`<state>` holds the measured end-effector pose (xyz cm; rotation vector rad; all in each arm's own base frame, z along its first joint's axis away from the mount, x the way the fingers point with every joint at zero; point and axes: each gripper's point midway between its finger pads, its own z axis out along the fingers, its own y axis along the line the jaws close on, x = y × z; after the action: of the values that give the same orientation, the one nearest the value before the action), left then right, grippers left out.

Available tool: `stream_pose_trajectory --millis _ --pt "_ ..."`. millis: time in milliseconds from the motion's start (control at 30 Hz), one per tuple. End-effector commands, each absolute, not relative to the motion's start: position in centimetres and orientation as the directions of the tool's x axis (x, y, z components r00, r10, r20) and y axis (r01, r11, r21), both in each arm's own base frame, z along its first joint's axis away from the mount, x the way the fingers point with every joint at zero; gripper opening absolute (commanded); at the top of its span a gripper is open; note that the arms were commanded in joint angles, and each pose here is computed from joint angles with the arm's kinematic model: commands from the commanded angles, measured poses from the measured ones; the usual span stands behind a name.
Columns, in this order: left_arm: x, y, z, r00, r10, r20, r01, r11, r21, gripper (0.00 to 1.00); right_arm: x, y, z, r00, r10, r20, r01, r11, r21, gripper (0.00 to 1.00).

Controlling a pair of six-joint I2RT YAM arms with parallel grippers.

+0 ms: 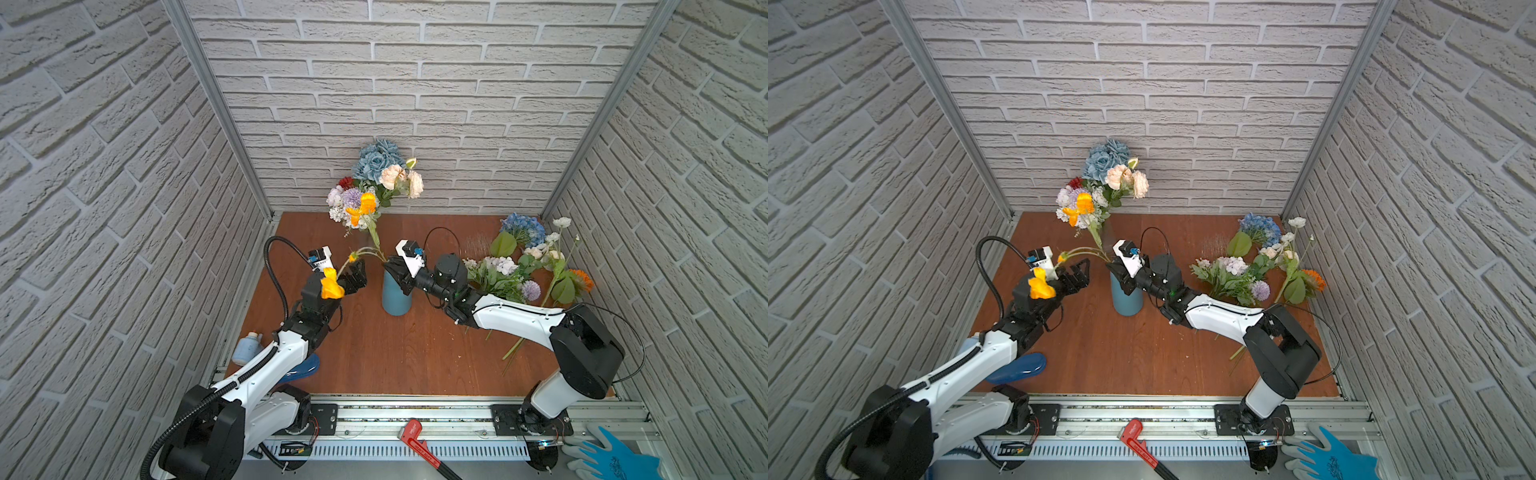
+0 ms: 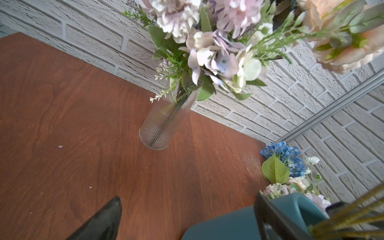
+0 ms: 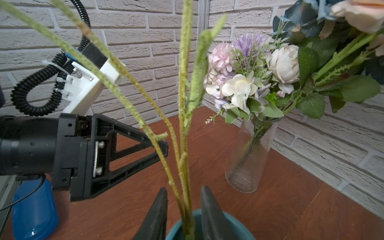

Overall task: Arrange flowers in a vase
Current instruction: Place the flower in the vase.

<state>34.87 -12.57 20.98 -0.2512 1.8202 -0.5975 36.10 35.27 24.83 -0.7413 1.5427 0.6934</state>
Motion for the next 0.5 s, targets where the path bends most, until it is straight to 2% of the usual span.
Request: stream_pose_trajectory --millis 0,267,467 --pt "34.9 -12.2 21.8 -0.295 -0.472 -0.831 0.134 0.841 -0.525 0.98 35.5 34.7 27.5 -0.031 -0.011 -0.999 -0.777 0.630 0.017 0.38" --pt "34.9 -12.4 21.8 -0.297 -0.473 -0.829 0.146 0.836 -0.529 0.98 34.6 32.3 29.0 -0.044 -0.041 -0.998 -0.733 0.680 0.004 0.44" --pt "35.0 -12.7 21.5 -0.307 -0.469 -0.828 0.156 0.834 -0.530 0.98 35.3 28.1 29.0 -0.132 -0.107 -0.985 -0.586 0.810 -0.010 0.44"
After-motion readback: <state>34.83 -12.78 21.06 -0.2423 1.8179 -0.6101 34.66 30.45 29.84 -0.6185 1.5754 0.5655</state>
